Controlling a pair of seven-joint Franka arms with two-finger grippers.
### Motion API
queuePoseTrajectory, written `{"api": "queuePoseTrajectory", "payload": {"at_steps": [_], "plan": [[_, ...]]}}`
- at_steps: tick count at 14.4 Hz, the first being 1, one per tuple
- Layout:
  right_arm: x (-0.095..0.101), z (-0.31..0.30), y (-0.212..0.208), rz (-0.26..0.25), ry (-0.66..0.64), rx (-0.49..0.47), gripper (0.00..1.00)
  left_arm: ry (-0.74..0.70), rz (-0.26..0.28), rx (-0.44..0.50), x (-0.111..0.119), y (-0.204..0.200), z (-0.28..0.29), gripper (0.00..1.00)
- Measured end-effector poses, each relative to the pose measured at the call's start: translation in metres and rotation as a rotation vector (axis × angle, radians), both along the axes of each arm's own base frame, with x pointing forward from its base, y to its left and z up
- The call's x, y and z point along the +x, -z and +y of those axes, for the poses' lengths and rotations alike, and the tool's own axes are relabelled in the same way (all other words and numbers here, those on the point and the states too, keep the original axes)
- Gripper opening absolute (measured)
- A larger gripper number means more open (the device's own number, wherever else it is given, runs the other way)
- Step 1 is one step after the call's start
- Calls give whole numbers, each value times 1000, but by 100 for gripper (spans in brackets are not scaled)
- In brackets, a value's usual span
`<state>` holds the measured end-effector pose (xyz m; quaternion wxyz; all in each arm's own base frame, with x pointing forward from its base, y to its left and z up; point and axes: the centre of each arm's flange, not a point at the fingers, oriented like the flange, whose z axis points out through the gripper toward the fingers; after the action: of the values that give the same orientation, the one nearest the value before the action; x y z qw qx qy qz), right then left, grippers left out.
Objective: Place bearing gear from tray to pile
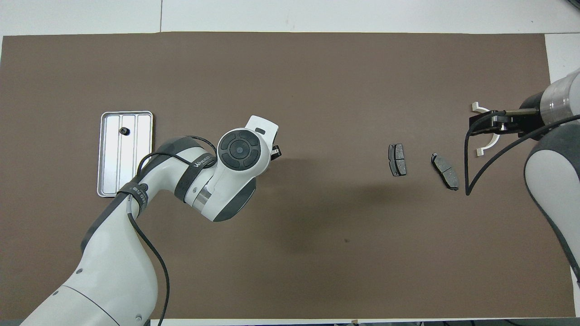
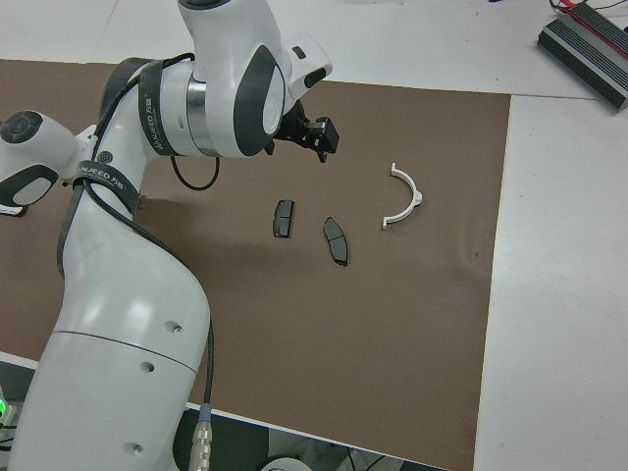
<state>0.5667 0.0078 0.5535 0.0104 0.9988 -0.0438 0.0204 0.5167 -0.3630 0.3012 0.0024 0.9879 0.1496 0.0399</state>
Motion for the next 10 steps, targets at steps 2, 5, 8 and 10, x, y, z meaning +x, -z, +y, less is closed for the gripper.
{"api": "queuePoseTrajectory", "payload": {"at_steps": [2, 5, 8, 10], "plan": [[0, 1, 5, -2, 8, 1, 100, 2, -1, 0, -1, 2, 0, 35], [3, 4, 16, -23, 20, 3, 100, 7, -6, 2, -1, 3, 0, 35], [3, 16, 24, -24, 62, 7, 100, 11, -10, 4, -1, 2, 0, 41], [3, 30, 27, -23, 74, 9, 100, 11, -13, 4, 0, 1, 0, 61]]}}
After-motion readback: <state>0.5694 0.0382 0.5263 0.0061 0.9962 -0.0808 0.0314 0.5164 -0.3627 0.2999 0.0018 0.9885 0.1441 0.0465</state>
